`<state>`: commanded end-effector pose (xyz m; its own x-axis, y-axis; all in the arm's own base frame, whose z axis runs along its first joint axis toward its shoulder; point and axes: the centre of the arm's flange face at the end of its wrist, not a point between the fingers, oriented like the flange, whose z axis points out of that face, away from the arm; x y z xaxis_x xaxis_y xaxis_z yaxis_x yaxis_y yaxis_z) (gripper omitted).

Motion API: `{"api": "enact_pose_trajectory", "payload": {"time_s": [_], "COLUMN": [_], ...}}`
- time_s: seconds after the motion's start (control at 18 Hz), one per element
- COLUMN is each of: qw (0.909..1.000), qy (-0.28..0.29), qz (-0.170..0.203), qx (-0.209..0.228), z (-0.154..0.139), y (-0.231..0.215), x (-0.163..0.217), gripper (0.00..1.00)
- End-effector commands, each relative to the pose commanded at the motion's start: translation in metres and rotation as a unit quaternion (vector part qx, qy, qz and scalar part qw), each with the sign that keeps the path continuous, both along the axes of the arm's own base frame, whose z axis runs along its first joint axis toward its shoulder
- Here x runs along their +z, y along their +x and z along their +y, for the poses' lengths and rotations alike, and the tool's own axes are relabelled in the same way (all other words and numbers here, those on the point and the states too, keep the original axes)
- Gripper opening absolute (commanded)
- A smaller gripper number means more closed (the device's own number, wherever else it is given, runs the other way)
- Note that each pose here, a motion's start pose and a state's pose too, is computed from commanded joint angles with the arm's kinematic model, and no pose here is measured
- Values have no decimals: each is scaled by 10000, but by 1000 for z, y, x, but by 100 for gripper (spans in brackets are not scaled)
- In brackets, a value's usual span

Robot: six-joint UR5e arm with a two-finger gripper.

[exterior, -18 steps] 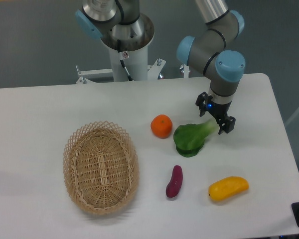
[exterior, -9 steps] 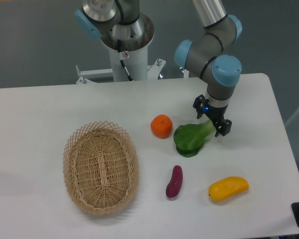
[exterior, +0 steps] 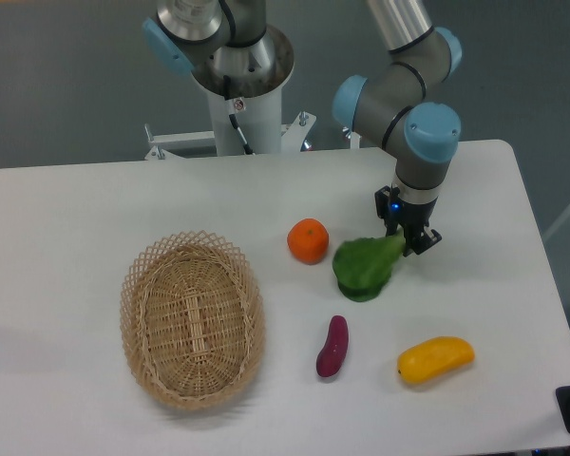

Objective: Pick up the green vegetable from the table
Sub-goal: 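Lower the gripper over the bok choy stem and close it, then lift the gripped bok choy up off the table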

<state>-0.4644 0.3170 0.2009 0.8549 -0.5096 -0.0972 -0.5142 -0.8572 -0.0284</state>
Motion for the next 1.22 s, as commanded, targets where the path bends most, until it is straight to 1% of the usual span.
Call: {"api": "enact_pose_trajectory", "payload": {"time_s": [0.17,0.28,0.39,0.56,0.72,0.83,0.94,1.0,1.17,1.22], "qw": [10000,9999,9997,9986,9965,9942,9905,9870,9724,9680], "qy": [8,36,98,228,628,952,1255,1457,2076,2222], "qz": [22,101,225,468,538,478,412,389,72,1], "qx": [8,8,36,100,109,165,394,553,1058,1163], "z": [0,1,1,5,10,16,19,23,43,47], "y": [-1,-7,-14,-24,-28,-30,-33,-32,-24,-21], "x": [2,9,22,52,76,83,92,103,121,127], "gripper": [34,34,34,34,34,34,34,34,34,34]}}
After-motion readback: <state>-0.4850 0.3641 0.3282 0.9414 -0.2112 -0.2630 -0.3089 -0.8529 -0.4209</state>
